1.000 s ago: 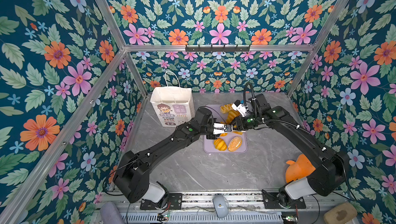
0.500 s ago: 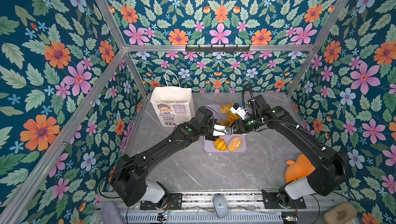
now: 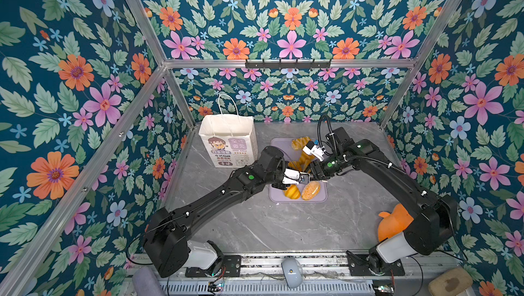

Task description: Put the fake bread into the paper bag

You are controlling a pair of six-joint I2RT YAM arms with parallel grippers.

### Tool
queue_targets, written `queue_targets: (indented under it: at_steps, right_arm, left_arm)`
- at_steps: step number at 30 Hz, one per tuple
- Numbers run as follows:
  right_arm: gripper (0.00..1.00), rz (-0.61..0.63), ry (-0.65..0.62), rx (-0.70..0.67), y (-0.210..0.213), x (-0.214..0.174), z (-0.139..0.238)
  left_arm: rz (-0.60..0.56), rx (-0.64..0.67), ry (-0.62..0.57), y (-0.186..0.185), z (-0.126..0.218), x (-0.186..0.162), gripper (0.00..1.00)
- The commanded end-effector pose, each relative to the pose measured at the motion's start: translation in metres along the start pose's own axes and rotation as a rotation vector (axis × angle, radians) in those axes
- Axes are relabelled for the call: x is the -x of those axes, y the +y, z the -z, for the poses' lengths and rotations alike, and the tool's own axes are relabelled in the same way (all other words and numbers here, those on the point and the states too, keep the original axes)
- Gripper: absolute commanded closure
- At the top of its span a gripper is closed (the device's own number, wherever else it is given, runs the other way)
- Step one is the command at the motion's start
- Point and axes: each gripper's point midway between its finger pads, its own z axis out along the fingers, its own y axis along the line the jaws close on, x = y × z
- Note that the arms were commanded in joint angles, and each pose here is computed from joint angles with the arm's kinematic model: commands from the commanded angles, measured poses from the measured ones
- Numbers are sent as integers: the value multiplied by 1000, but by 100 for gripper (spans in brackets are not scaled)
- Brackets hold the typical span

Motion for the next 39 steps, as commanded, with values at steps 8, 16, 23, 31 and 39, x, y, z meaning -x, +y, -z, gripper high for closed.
queue_targets:
  at_steps: [8,16,23,31,39]
  right_arm:
    - [46,15,13,9,1,-3,-1]
    - [48,15,16,2,-2,-2,-4]
    - [63,18,18,5,-2,-2,-5]
    - [70,19,12,13,-1,-2,-6]
    - [80,30,2,-8,-3,-2,-4]
  left_arm:
    - [-7,16,-11,3,-4,7,94]
    - [-16,25,-9,5,-3,8,95]
    - [-26,33,-24,7,0,12,93]
    - [-19,42,-44,8,3,16,77]
    - [5,103,-75,12,14,20,44]
